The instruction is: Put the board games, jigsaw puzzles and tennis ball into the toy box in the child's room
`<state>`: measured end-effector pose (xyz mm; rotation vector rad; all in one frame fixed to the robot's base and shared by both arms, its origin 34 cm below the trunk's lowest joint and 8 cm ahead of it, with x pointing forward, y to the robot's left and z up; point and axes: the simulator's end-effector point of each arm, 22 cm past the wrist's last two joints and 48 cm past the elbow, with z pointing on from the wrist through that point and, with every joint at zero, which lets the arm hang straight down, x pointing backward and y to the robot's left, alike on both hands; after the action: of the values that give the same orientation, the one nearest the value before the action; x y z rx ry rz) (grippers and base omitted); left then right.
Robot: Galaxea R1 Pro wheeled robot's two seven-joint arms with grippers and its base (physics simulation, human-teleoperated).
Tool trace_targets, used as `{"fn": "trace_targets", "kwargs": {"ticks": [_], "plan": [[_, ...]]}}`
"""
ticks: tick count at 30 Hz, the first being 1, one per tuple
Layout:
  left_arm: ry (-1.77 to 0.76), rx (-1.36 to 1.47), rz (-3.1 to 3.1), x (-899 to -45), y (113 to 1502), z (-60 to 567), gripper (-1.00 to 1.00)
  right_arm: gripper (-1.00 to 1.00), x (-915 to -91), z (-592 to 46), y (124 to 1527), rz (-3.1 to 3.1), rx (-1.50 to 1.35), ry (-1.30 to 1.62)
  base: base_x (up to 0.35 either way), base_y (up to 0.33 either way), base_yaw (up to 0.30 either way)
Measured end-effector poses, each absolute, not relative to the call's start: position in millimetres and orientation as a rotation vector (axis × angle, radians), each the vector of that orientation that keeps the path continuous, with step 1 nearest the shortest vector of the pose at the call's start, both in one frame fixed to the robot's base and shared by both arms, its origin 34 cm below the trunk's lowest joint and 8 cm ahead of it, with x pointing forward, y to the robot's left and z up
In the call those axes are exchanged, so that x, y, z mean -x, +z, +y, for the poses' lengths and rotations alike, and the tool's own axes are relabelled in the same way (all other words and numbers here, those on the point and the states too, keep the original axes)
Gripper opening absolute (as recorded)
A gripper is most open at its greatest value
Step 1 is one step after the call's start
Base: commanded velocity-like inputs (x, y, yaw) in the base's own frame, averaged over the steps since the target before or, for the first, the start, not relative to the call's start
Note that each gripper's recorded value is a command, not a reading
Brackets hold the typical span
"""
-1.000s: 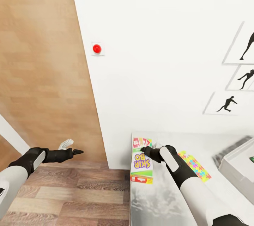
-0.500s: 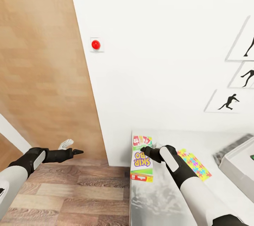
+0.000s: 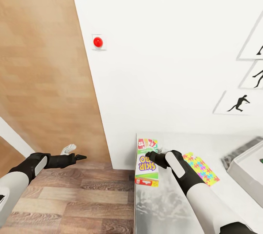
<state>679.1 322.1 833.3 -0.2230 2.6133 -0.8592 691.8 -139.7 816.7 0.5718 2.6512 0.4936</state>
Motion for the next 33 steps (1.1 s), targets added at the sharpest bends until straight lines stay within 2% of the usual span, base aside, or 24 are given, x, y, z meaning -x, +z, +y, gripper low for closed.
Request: {"fn": "trace_targets", "kwargs": {"ticks": [26,33], "plan": [[-0.860,0.224,2.615,-679,832,322,1.00,1.00,-698,-142,818,2.616,-0.591,0.490,0.000,0.000,0.000],[-0.860,0.224,2.615,-679,832,322,1.00,1.00,-703,-128,826,2.584,-0.564,0.589,0.000,0.000,0.000]]}}
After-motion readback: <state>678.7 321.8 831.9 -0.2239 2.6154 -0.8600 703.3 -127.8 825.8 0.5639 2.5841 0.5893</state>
